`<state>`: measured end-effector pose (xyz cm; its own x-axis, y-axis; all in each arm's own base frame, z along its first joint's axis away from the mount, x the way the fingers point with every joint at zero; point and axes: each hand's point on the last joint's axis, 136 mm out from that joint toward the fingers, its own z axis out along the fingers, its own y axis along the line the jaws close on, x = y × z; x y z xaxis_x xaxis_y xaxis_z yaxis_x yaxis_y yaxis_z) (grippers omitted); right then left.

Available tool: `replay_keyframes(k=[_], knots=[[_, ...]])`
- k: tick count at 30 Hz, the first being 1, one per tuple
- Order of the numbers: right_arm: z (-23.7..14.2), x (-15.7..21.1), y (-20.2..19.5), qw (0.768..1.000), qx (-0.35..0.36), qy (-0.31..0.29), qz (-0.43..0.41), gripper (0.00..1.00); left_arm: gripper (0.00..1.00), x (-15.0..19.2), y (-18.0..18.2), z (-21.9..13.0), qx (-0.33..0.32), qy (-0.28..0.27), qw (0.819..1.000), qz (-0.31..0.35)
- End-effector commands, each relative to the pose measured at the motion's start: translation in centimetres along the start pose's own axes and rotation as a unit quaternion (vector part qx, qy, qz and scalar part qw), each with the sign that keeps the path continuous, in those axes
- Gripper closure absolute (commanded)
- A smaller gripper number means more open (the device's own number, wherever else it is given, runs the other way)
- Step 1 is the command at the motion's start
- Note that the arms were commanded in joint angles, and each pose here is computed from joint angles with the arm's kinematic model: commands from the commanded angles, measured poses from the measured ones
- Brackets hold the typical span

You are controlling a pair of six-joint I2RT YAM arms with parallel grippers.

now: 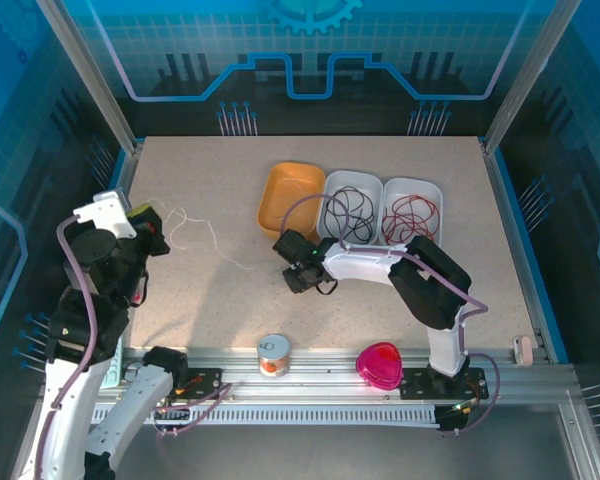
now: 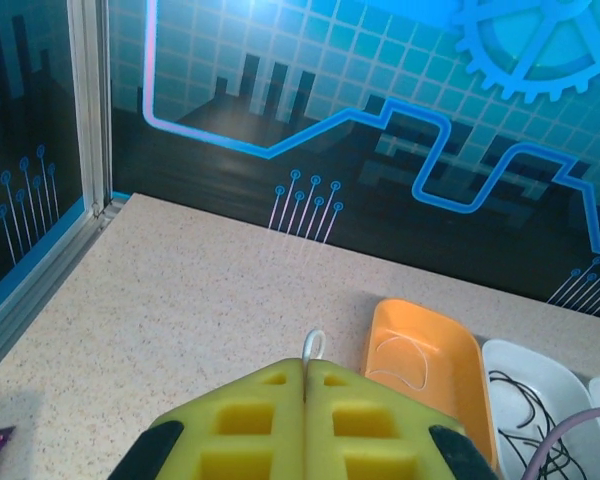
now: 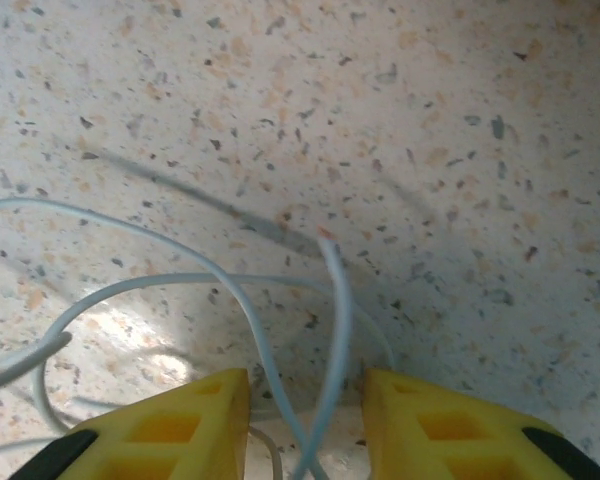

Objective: Untangle the cables

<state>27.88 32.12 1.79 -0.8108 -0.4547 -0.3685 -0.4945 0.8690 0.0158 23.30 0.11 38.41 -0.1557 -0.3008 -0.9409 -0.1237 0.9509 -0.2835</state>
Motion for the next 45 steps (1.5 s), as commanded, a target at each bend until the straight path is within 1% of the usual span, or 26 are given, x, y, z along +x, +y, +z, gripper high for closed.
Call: replay_keyframes(k=[1, 3, 6, 8, 13, 17, 19, 23, 27, 32, 35, 38, 41, 45], knots=[[-0.7, 1.5, -2.3, 0.999, 0.038, 0.022, 0.013, 0.64, 1.00, -3.8, -0.7, -0.8, 0.005, -0.052, 0.999, 0.014], [-0.7, 1.9, -2.6, 0.999, 0.042, 0.025, 0.015, 0.64, 1.00, -5.6, -0.4, -1.4, -0.009, -0.079, 0.997, 0.021], [-0.7, 2.4, -3.2, 0.998, 0.047, 0.029, 0.024, 0.65, 1.00, -7.9, 0.9, -2.3, -0.055, -0.113, 0.992, 0.027], [-0.7, 2.6, -3.4, 0.998, 0.046, 0.029, 0.030, 0.65, 1.00, -9.3, 1.3, -3.1, -0.070, -0.135, 0.988, 0.025], [-0.7, 2.8, -3.7, 0.998, 0.046, 0.031, 0.036, 0.66, 1.00, -11.9, 0.5, -4.3, -0.054, -0.178, 0.982, 0.015], [-0.8, 3.1, -4.0, 0.998, 0.047, 0.031, 0.038, 0.66, 1.00, -13.6, -0.2, -4.4, -0.049, -0.186, 0.981, 0.027], [-0.8, 3.2, -4.2, 0.998, 0.047, 0.031, 0.041, 0.66, 1.00, -14.1, -1.0, -4.2, -0.035, -0.186, 0.982, 0.027], [-1.1, 3.1, -4.3, 0.998, 0.040, 0.025, 0.051, 0.66, 1.00, -13.8, -3.0, -2.6, 0.013, -0.165, 0.986, 0.028], [-1.3, 2.9, -4.2, 0.998, 0.036, 0.020, 0.054, 0.66, 1.00, -12.9, -4.3, -0.4, 0.039, -0.141, 0.989, 0.018], [-1.7, 3.3, -4.8, 0.997, 0.041, 0.021, 0.058, 0.68, 1.00, -11.1, -7.0, 2.9, 0.100, -0.093, 0.991, -0.002], [-2.1, 3.4, -5.3, 0.997, 0.042, 0.018, 0.069, 0.74, 1.00, -10.0, -8.9, 5.0, 0.145, -0.069, 0.987, -0.024], [-2.7, 3.5, -5.6, 0.996, 0.037, 0.012, 0.081, 0.76, 1.00, -9.1, -10.8, 6.9, 0.187, -0.046, 0.980, -0.046], [-3.4, 3.4, -5.9, 0.995, 0.032, 0.003, 0.090, 0.79, 1.00, -8.3, -12.2, 8.6, 0.216, -0.023, 0.974, -0.064], [-4.2, 3.2, -6.1, 0.995, 0.027, -0.007, 0.099, 0.87, 1.00, -7.6, -14.0, 10.0, 0.246, -0.007, 0.966, -0.074]])
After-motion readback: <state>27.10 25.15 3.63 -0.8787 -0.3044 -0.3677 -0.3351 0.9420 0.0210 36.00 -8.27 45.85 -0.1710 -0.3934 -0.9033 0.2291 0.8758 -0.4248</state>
